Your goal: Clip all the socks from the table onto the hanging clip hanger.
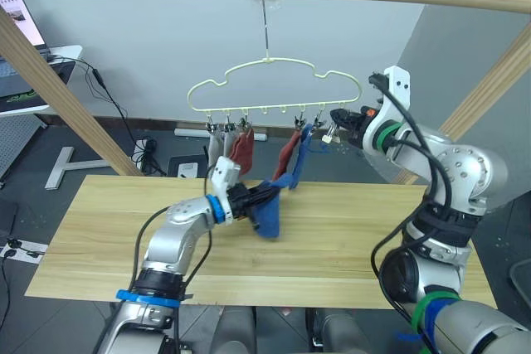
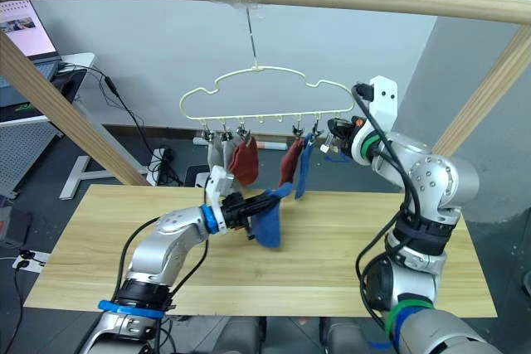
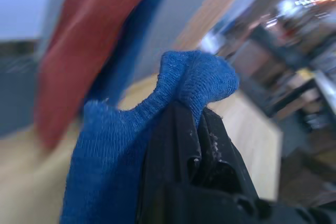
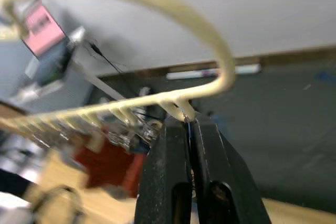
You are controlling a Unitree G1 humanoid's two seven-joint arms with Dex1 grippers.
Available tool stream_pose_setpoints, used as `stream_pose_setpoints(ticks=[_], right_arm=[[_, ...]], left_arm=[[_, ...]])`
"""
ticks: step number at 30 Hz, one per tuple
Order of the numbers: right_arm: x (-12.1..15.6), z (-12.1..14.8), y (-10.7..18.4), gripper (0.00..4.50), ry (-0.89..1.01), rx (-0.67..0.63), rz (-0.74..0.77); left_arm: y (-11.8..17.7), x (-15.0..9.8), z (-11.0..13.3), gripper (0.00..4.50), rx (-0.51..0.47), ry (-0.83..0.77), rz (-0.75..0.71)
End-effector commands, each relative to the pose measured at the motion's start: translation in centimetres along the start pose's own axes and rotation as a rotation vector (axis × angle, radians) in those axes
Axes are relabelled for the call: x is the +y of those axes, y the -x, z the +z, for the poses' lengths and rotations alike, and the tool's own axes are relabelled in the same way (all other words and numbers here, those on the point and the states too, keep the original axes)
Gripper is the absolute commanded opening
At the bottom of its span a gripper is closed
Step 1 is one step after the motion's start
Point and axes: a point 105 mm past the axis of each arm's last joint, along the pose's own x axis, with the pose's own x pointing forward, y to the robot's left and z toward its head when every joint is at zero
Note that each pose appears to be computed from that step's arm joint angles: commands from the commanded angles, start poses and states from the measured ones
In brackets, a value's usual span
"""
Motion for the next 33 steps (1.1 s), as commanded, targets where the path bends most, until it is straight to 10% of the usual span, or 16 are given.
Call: stream_pose_setpoints(ticks=[1, 33], right_arm=[[-0.7, 0.5, 0.5, 0.0, -0.094, -0.037, -0.056], [1.4, -0.9, 0.3, 0.0, -0.222, -0.011, -0.022]], left_arm=[[-1.5, -0.9, 2.5, 0.02, -0.084, -0.062, -0.028], [-5.9, -0.4, 7.4, 0.02, -0.288, -0.135, 0.052]])
